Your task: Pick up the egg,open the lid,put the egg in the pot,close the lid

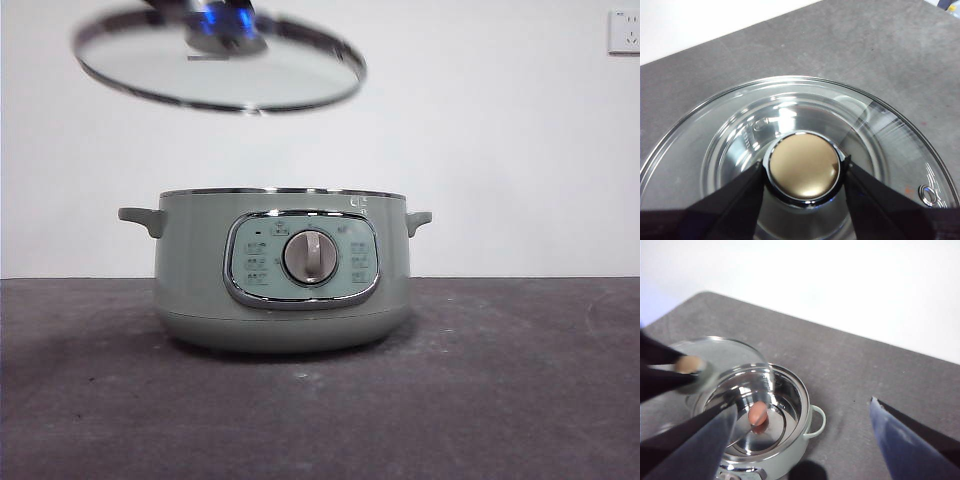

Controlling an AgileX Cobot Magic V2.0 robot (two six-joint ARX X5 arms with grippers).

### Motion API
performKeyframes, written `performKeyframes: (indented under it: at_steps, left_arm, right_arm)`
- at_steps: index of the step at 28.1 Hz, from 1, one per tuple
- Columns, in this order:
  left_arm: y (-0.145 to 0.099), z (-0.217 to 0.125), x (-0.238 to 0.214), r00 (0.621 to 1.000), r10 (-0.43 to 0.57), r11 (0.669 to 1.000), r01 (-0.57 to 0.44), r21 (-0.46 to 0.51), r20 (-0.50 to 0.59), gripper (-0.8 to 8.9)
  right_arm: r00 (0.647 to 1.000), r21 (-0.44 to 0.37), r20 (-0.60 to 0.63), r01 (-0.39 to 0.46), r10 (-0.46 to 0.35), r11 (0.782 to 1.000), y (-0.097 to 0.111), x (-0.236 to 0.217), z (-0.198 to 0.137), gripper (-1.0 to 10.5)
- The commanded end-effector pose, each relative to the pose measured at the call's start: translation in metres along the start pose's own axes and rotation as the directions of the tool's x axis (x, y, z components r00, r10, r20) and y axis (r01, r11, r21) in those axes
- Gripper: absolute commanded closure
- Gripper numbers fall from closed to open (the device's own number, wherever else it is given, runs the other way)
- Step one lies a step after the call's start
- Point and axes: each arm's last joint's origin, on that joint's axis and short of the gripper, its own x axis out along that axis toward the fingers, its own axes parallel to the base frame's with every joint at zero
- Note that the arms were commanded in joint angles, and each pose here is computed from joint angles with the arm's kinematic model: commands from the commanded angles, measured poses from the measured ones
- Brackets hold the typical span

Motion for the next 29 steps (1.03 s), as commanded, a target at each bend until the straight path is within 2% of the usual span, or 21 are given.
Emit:
performKeyframes:
  at_steps: [1,12,29]
  left_arm:
    - [-0.002,0.006,0.015,0.998,-0.01,1.0,0.009,0.022,0.059,8.22]
    - [0.0,-0.006,0.082,1.0,-0.016,1.0,0.015,0.023,0.022,8.22]
    - [0.003,-0.026,0.119,0.997,-0.014,1.0,0.015,0.013,-0.08,8.22]
  right_arm:
    - [1.0,0.017,0.03,-0.003,0.003,1.0,-0.002,-0.017,-0.001,5.0]
    - [0.993,0.031,0.122,-0.004,0.0,1.0,-0.01,-0.064,-0.007,5.0]
    - [0.995,0.024,0.1,-0.004,0.001,1.0,-0.011,-0.066,-0.01,5.1]
